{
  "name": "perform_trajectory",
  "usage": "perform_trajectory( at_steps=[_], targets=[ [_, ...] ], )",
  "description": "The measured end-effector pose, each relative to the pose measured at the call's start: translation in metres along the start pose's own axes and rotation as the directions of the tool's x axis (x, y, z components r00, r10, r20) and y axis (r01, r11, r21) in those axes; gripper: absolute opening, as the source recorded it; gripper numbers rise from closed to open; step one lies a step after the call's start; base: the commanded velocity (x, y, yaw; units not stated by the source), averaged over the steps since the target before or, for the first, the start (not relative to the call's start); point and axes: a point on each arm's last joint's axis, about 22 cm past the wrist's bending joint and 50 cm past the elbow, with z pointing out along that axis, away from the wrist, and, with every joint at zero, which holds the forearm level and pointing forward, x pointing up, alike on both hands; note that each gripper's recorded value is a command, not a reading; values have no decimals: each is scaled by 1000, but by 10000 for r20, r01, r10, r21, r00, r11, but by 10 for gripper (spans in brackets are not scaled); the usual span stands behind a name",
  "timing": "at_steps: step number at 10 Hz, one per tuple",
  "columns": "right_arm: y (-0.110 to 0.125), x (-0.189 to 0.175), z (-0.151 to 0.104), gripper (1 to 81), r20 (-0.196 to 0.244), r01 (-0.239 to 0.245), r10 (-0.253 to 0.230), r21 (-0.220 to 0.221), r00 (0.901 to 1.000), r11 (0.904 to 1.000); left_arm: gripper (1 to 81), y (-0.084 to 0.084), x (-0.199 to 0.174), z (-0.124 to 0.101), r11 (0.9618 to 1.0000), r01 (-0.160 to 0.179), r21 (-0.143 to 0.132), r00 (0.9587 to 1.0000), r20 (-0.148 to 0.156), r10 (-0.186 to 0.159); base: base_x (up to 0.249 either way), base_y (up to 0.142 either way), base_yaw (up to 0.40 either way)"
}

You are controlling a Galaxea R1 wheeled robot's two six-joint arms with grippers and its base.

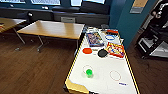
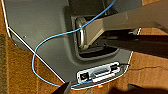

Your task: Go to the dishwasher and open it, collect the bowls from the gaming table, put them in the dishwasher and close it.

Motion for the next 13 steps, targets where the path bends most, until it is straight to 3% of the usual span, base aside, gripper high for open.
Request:
perform_trajectory(
  at_steps=[4, 5, 8, 10, 13],
  targets=[
    [29, -105, 27, 10, 890, 453, -484, 367, 9949, 9983, 811, -3, 1, -1, 10000, -12, 38, 10000, -5, 13, 0, 0, 0],
    [34, -133, 33, 10, 1007, 768, -819, 535, 9915, 9956, 811, -4, 1, -1, 10000, -14, 47, 10000, -4, 14, 0, 0, 0],
    [17, -205, 81, 10, 1025, 752, -896, 1364, 9907, 9878, 811, -4, 0, -1, 10000, -19, 54, 10000, 3, 19, 0, 0, 0],
    [32, -255, 104, 10, 1217, 798, -948, 1230, 9880, 9892, 811, -12, -1, -2, 9999, -43, 140, 10000, 38, 42, 0, 0, 0],
    [57, -272, 147, 10, 526, 1449, -1498, 870, 9873, 9856, 811, -18, -3, -4, 9997, -49, 221, 10000, 34, 48, 0, 0, 0]
  ],
)
